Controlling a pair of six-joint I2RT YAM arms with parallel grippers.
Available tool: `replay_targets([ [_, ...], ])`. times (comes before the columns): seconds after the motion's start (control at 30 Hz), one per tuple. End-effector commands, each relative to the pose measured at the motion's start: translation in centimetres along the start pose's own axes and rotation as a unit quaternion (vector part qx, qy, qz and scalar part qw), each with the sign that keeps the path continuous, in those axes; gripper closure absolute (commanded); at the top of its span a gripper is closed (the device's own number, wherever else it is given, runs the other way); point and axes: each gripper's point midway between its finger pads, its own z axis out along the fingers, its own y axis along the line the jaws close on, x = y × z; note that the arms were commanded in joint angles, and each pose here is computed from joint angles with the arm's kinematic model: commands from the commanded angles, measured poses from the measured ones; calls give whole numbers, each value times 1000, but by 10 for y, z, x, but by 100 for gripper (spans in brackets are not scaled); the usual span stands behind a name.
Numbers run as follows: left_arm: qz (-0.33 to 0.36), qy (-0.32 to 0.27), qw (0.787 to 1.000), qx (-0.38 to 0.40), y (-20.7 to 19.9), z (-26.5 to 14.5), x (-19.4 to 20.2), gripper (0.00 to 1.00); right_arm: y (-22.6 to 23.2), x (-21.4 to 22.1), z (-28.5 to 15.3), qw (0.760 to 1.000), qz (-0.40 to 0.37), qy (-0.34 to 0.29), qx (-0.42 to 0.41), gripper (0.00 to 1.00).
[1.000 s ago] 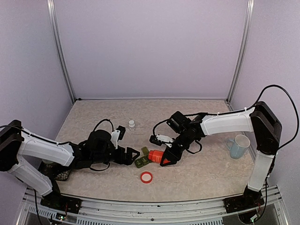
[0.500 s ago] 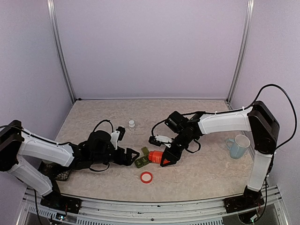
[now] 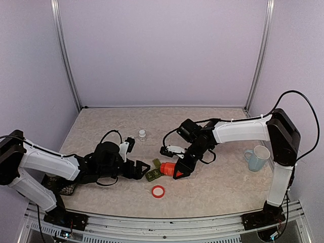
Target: Sort the pills into containers
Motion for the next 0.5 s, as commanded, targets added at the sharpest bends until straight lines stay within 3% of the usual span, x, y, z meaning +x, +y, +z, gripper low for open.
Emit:
replay_targets([
  [0.0, -3, -13, 1000, 6, -1, -2, -5, 4, 3, -3, 0, 1000, -10, 6, 2, 71],
  [0.47, -4, -13, 1000, 7, -1, -1, -4, 4, 4, -3, 2, 999, -13, 31, 12, 71],
])
